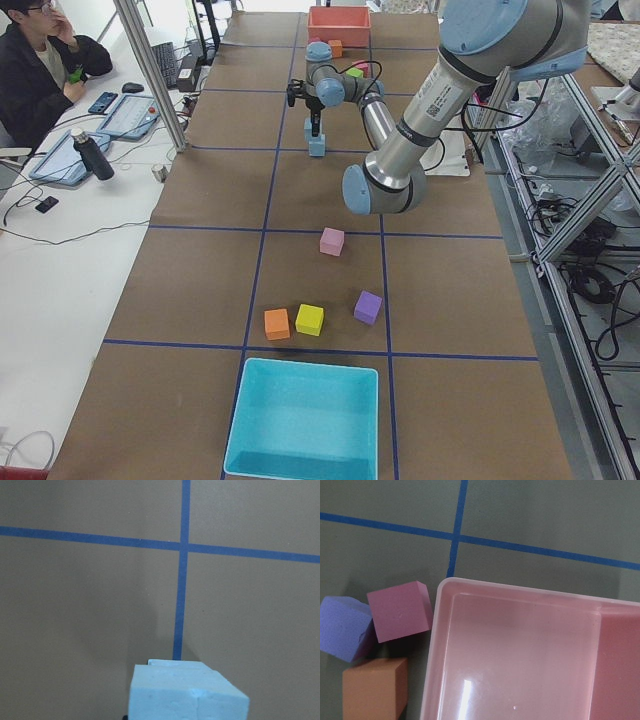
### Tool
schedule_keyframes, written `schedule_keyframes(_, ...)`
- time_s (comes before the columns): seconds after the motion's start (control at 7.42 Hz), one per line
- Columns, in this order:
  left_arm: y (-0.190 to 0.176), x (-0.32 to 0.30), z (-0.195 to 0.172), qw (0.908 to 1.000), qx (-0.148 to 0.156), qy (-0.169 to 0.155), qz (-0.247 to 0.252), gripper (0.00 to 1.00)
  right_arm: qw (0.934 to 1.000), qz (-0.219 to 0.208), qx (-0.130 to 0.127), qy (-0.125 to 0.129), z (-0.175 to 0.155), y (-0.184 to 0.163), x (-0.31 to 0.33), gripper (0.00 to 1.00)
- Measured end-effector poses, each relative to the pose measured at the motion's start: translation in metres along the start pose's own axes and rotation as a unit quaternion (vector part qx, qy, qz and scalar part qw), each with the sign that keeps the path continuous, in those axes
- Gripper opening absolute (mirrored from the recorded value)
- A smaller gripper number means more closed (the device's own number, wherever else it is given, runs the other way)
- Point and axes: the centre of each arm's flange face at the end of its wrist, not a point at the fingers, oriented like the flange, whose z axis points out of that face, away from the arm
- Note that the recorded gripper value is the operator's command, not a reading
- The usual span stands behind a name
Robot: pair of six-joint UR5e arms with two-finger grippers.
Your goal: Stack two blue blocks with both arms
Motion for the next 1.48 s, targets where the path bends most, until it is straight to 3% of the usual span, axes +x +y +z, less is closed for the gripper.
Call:
schedule_keyframes(0.27, 0.007, 0.010, 0.010, 1.0000, 0.002, -0.007, -0.001, 0.43, 1.0000, 0.001, -0.001, 0.000, 0.001, 0.000, 0.001, 1.00)
schedule_keyframes(0.67, 0.009, 0.009, 0.015, 0.9999, 0.000, -0.011, 0.000, 0.47, 1.0000, 0.001, -0.001, 0.000, 0.001, 0.000, 0.001, 1.00)
schedule_keyframes(0.81, 0.009, 0.008, 0.015, 0.9999, 0.000, -0.012, -0.001, 0.56, 1.0000, 0.001, -0.001, 0.000, 0.001, 0.000, 0.001, 1.00)
schedule_keyframes(1.08, 0.009, 0.006, 0.018, 0.9999, -0.001, -0.014, 0.000, 0.96, 1.0000, 0.001, -0.001, 0.000, 0.001, 0.000, 0.001, 1.00)
schedule_keyframes(1.48, 0.012, 0.003, 0.021, 0.9999, -0.001, -0.016, 0.005, 0.99, 1.0000, 0.001, -0.001, 0.000, 0.001, 0.000, 0.001, 1.00)
